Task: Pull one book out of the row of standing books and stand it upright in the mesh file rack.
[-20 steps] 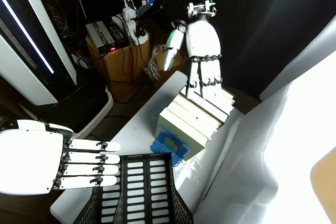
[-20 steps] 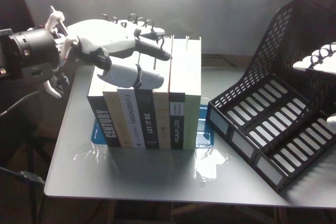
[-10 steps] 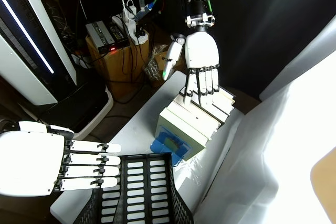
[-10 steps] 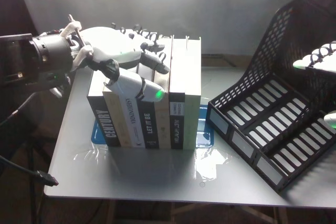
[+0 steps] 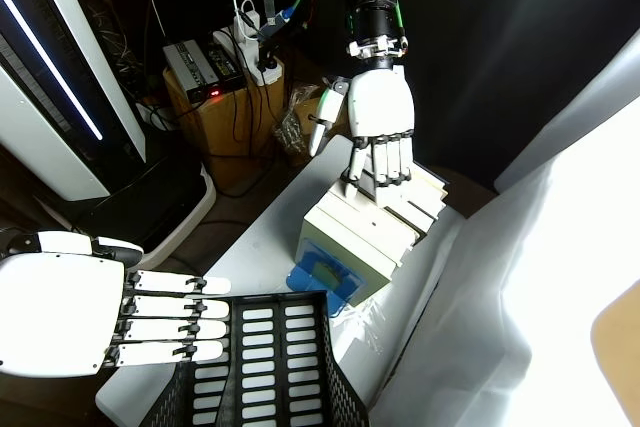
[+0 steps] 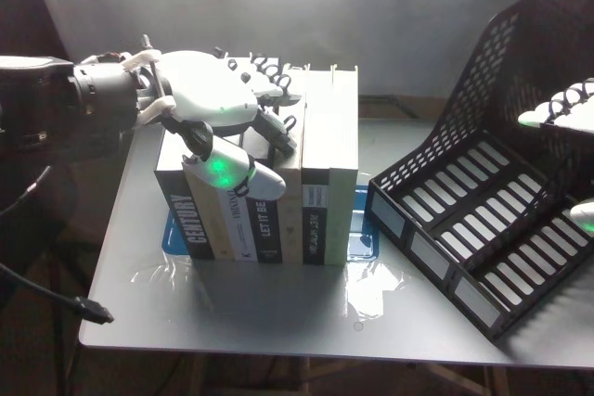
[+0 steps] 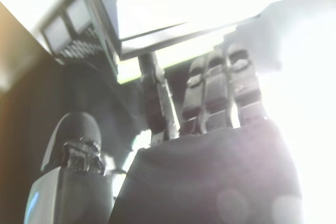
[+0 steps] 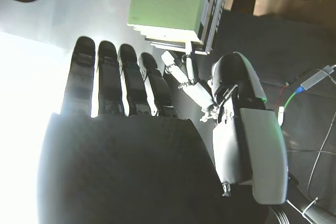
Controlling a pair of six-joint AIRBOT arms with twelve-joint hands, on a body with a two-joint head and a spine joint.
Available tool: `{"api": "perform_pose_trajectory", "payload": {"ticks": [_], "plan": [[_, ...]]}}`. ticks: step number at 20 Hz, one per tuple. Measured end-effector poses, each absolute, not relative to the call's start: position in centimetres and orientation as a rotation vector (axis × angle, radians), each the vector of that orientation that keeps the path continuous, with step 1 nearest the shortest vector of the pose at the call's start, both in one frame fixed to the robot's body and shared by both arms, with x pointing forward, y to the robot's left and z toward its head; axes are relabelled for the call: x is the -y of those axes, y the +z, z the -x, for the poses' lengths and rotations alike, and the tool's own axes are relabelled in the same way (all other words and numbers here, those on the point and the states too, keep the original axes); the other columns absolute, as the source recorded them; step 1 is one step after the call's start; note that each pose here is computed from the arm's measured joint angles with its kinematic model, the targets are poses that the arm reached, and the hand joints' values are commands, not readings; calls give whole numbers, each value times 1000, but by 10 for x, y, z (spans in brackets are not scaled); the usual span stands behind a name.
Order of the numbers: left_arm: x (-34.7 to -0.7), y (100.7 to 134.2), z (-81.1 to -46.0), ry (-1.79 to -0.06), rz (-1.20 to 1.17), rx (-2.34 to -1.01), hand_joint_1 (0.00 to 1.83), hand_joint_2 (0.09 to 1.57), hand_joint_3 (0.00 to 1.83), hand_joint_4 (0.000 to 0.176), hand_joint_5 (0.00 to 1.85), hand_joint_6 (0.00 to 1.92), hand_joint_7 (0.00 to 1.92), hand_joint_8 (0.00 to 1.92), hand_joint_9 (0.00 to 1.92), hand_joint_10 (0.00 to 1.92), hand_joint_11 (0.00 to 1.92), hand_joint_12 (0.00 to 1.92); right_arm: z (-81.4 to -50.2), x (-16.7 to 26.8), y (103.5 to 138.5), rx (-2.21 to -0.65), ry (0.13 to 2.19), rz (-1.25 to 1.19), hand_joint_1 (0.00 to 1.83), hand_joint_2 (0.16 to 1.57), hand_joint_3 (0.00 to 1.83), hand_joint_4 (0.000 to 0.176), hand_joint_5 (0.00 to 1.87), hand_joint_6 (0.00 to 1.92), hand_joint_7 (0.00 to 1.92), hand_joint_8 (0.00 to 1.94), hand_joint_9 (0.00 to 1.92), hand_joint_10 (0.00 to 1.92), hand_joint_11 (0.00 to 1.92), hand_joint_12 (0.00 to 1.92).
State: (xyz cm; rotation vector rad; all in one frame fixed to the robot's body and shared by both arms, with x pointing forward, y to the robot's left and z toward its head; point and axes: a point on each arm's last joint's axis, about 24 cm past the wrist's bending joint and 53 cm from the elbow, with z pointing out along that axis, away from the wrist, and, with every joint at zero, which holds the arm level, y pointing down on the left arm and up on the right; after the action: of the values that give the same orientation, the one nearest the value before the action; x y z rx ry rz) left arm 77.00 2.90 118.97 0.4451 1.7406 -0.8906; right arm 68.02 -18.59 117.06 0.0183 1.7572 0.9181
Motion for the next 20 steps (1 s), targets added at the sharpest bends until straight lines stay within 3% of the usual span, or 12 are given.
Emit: {"api": "perform_pose_trajectory", "payload": {"ticks": [2, 3, 4, 6, 7, 9, 11, 14, 17, 18, 20], "plan": [[-23, 1185, -761, -867, -512, -1741, 0, 1162, 0, 81, 569, 28, 0, 0, 0, 0, 0, 0, -680, 187, 1168, -1764, 916, -24, 379, 1300, 1, 0, 0, 0, 0, 0, 0, 0, 0, 0], [-18, 1183, -755, -860, -552, -1738, 0, 1146, 0, 89, 598, 39, 0, 0, 0, 0, 0, 0, -681, 188, 1169, -1764, 916, -29, 379, 1303, 2, 0, 0, 0, 0, 0, 0, 0, 0, 0], [-15, 1181, -752, -852, -574, -1737, 0, 1154, 0, 82, 573, 27, 0, 0, 0, 0, 0, 0, -681, 188, 1168, -1765, 915, -30, 372, 1303, 2, 0, 0, 0, 0, 0, 0, 0, 0, 0], [-14, 1178, -745, -827, -634, -1733, 0, 1156, 0, 85, 534, 9, 0, 0, 0, 0, 0, 0, -682, 189, 1170, -1760, 921, -37, 349, 1304, 2, 0, 0, 0, 0, 0, 0, 0, 0, 0], [-14, 1177, -742, -822, -656, -1730, 0, 1136, 0, 74, 539, 10, 0, 0, 0, 0, 0, 0, -682, 189, 1169, -1762, 920, -38, 321, 1302, 1, 0, 0, 0, 0, 0, 0, 0, 0, 0], [-14, 1176, -736, -821, -678, -1728, 0, 1157, 0, 32, 546, 12, 0, 0, 0, 0, 0, 0, -682, 189, 1169, -1761, 921, -38, 340, 1301, 0, 0, 0, 0, 0, 0, 0, 0, 0, 0], [-13, 1174, -730, -833, -693, -1728, 0, 1175, 0, 13, 542, 9, 0, 0, 0, 0, 0, 0, -681, 190, 1168, -1764, 920, -39, 317, 1300, 0, 0, 0, 0, 0, 0, 0, 0, 0, 0], [-15, 1168, -719, -854, -720, -1736, 0, 1171, 0, 33, 515, 1, 0, 0, 0, 0, 0, 0, -681, 190, 1164, -1775, 916, -45, 372, 1292, 0, 0, 0, 0, 0, 0, 0, 0, 0, 0], [-13, 1164, -707, -887, -738, -1743, 0, 1163, 0, 22, 533, 8, 0, 0, 0, 0, 0, 0, -681, 191, 1164, -1773, 921, -50, 408, 1285, 0, 0, 0, 0, 0, 0, 0, 0, 0, 0], [-13, 1164, -702, -901, -747, -1743, 0, 1159, 0, 3, 539, 10, 0, 0, 0, 0, 0, 0, -681, 191, 1164, -1774, 920, -51, 406, 1283, 0, 0, 0, 0, 0, 0, 0, 0, 0, 0], [-12, 1160, -695, -924, -742, -1753, 0, 1174, 0, 0, 542, 10, 0, 0, 0, 0, 0, 0, -681, 191, 1163, -1775, 920, -52, 423, 1288, 0, 0, 0, 0, 0, 0, 0, 0, 0, 0]]}}
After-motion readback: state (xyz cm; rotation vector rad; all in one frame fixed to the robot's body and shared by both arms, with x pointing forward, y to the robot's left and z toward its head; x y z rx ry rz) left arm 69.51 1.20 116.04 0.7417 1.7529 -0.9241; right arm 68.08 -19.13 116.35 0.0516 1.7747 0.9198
